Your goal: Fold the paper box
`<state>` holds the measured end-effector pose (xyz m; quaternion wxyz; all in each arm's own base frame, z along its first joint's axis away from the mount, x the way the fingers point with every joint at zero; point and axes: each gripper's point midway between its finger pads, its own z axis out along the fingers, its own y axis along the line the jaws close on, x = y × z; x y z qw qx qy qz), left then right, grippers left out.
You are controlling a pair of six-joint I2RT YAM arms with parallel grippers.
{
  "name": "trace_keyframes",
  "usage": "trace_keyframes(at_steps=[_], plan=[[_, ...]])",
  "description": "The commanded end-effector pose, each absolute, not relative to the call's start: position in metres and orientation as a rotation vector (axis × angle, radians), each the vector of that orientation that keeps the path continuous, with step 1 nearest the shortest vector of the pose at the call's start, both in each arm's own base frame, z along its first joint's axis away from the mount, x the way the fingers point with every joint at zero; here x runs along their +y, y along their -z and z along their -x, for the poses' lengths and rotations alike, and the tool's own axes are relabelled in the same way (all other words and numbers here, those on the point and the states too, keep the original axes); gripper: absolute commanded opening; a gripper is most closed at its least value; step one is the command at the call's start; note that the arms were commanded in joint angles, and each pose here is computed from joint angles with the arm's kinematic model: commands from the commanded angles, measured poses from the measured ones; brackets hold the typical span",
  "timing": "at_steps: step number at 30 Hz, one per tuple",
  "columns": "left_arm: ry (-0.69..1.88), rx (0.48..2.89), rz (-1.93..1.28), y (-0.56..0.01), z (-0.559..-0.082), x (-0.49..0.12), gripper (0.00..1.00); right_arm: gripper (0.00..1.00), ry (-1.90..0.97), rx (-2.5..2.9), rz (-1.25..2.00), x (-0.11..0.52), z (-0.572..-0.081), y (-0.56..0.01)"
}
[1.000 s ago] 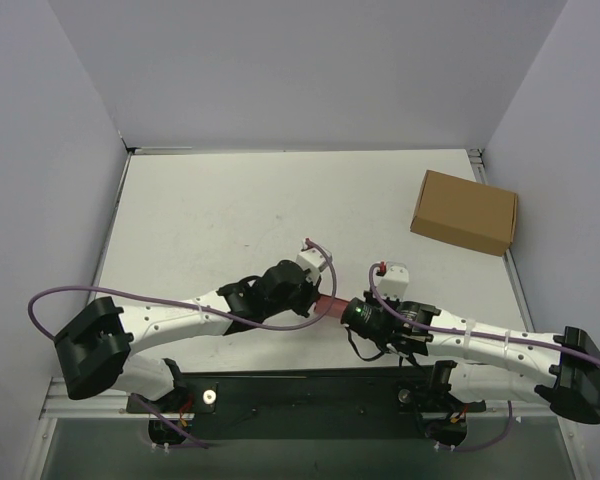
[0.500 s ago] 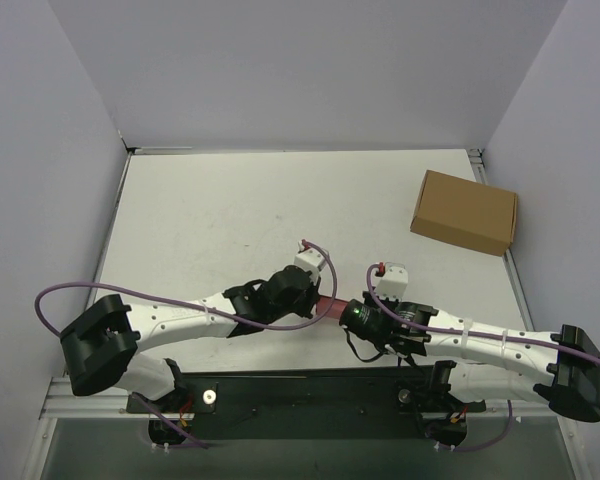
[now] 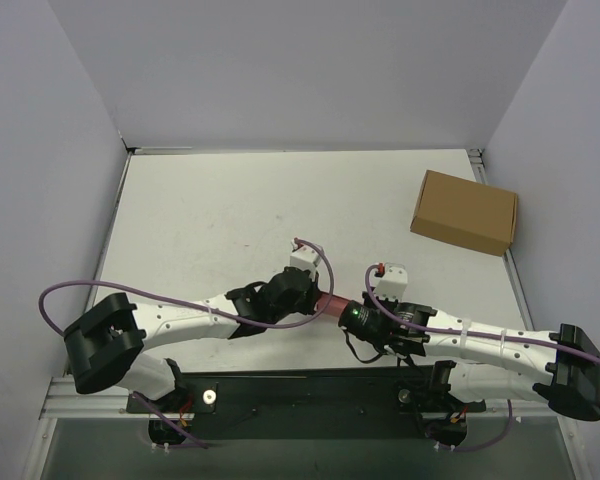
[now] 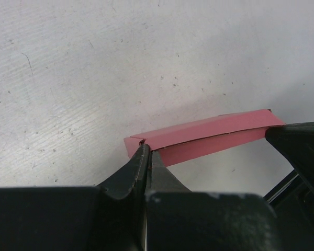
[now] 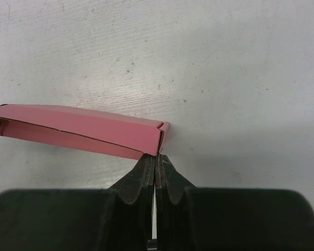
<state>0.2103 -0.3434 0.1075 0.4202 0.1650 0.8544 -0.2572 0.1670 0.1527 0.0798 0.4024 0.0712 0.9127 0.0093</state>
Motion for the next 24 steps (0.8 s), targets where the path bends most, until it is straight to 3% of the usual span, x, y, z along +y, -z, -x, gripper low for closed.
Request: trace_keyframes(at_steps=[1, 24], plan=[[0.708, 2.145, -0.371, -0.103, -0.206, -0.352, 0.00, 0.00, 0.038, 2.360, -0.151, 0.141, -0.154, -0.063], [0.462, 2.117, -0.542, -0.087, -0.211, -0.333, 0.00, 0.00, 0.030, 2.360, -0.157, 0.140, -0.153, -0.062]])
